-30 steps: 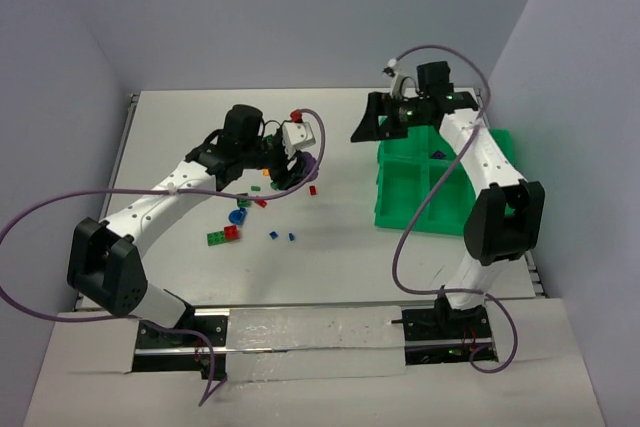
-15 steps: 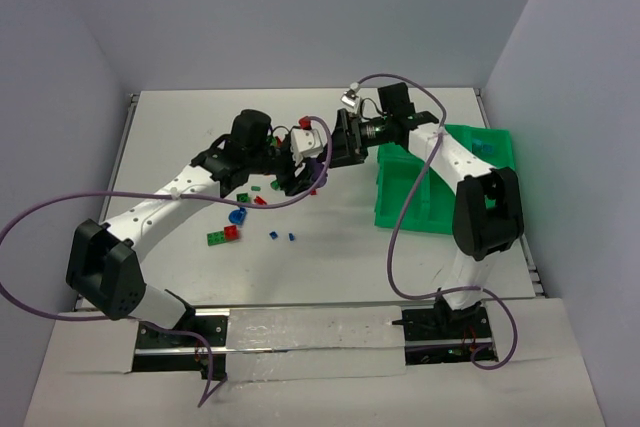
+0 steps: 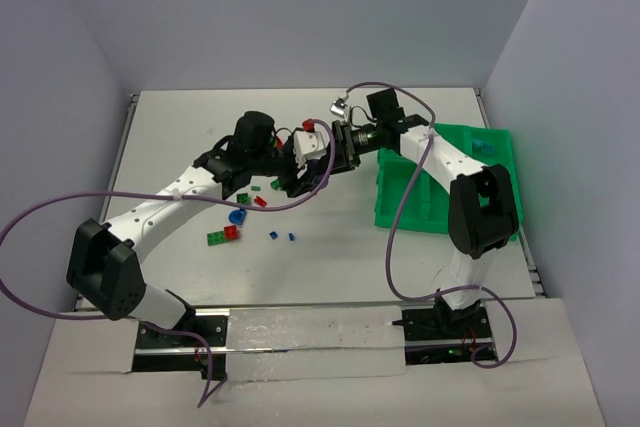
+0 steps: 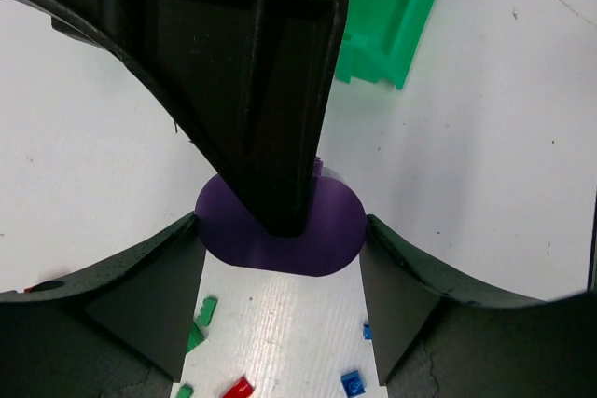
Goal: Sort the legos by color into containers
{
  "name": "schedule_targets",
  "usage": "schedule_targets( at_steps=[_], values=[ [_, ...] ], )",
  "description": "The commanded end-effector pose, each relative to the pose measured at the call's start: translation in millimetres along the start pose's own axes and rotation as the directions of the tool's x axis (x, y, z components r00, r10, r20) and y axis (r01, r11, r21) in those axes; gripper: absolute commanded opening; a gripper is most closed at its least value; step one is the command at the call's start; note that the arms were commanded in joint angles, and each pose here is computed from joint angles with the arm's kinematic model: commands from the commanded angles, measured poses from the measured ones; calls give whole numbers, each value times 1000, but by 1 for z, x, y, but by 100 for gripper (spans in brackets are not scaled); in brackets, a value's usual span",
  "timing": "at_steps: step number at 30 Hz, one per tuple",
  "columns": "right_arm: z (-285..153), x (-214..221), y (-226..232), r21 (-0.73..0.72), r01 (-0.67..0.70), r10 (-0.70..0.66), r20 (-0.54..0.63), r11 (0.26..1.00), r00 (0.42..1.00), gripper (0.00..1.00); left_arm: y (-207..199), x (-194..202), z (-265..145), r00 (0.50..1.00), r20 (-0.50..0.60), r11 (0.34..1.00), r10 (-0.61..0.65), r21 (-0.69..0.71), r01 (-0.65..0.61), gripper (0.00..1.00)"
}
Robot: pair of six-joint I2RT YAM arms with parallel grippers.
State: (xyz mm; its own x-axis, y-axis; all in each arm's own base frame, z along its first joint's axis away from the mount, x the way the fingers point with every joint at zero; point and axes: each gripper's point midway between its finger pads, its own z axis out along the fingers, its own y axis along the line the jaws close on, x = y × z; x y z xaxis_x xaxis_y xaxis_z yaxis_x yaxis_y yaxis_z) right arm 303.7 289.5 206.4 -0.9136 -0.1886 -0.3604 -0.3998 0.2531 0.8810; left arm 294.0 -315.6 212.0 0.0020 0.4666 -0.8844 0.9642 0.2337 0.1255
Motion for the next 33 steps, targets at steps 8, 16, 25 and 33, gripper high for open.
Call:
schedule_targets(
  at_steps=[8, 16, 25, 33],
  values=[
    [-84, -22, -18, 85, 21, -35, 171, 996, 985, 0, 16, -5, -19, 1000, -9, 992, -16, -123, 15, 99],
    [-280, -63, -92, 661, -89, -244, 394, 745, 886, 0, 40, 1, -43, 990, -16, 959, -137, -253, 128, 99],
    [-352, -71, -160, 909, -158, -313, 290, 386, 904, 7, 95, 15, -46, 916, 15, 839, -400, -396, 373, 99],
    [-357, -81, -207, 932, -195, -303, 290, 306, 908, 8, 123, 35, -62, 878, 63, 747, -474, -500, 439, 99]
  ],
)
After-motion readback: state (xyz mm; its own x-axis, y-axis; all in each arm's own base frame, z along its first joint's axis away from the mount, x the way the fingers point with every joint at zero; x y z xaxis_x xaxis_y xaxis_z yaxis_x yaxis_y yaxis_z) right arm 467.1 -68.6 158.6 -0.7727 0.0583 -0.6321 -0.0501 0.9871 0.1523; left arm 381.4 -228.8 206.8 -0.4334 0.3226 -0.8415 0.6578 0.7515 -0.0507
